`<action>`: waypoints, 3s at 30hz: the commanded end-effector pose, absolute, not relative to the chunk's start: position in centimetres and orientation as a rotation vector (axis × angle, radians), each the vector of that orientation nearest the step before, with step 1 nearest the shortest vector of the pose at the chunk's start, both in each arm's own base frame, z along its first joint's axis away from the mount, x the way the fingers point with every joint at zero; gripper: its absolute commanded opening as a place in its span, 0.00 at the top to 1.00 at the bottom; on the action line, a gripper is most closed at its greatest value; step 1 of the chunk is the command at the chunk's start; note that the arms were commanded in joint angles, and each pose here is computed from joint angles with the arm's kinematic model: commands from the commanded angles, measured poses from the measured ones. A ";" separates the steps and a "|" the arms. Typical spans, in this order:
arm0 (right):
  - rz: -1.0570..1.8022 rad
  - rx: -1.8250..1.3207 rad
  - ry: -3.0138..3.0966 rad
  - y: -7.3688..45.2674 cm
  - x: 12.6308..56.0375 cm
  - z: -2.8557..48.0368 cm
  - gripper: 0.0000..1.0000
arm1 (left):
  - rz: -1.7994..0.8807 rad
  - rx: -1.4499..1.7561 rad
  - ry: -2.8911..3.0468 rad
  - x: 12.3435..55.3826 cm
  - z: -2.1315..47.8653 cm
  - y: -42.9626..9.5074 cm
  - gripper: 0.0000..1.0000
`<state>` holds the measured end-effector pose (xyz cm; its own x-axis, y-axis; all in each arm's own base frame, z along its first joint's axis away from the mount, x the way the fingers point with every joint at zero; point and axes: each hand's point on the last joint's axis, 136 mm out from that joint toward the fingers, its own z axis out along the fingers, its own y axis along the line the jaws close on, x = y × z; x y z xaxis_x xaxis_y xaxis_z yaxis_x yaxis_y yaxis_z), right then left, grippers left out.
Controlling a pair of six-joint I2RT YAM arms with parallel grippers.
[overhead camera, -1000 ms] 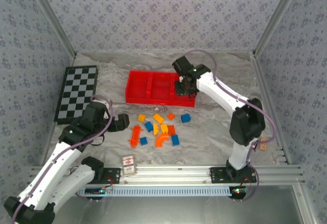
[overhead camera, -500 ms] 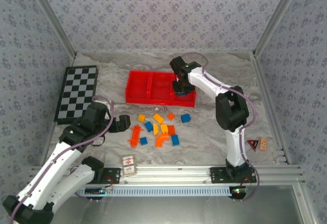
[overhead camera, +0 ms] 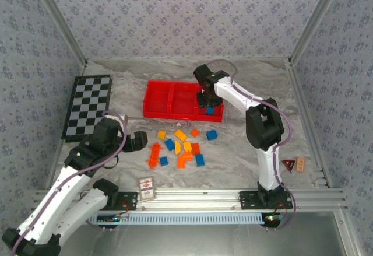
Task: Sort the legos into containers by color
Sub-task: Place the lego in the container, then pick up the lego from the bottom-center of the table, then place the lego in the container.
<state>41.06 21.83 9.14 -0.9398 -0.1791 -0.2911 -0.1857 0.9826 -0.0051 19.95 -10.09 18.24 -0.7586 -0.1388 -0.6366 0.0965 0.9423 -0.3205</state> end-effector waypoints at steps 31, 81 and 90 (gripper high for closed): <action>0.147 -0.277 2.988 25.9 16.8 6.3 0.40 | -0.451 -0.027 2.349 19.5 19.1 -10.0 0.00; 0.017 -0.370 2.759 23.3 28.3 15.3 0.71 | -0.449 -0.021 2.344 19.5 19.2 -10.0 0.00; 0.088 -0.307 2.688 22.5 39.7 17.6 0.71 | -0.465 -0.019 2.321 19.3 19.6 -10.0 0.00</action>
<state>38.20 22.60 18.94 -0.8761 -0.1336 -0.4633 -0.1707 0.9845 0.0391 19.44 -9.98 19.39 -0.7218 -0.1436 -0.6770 0.1210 0.9370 -0.3277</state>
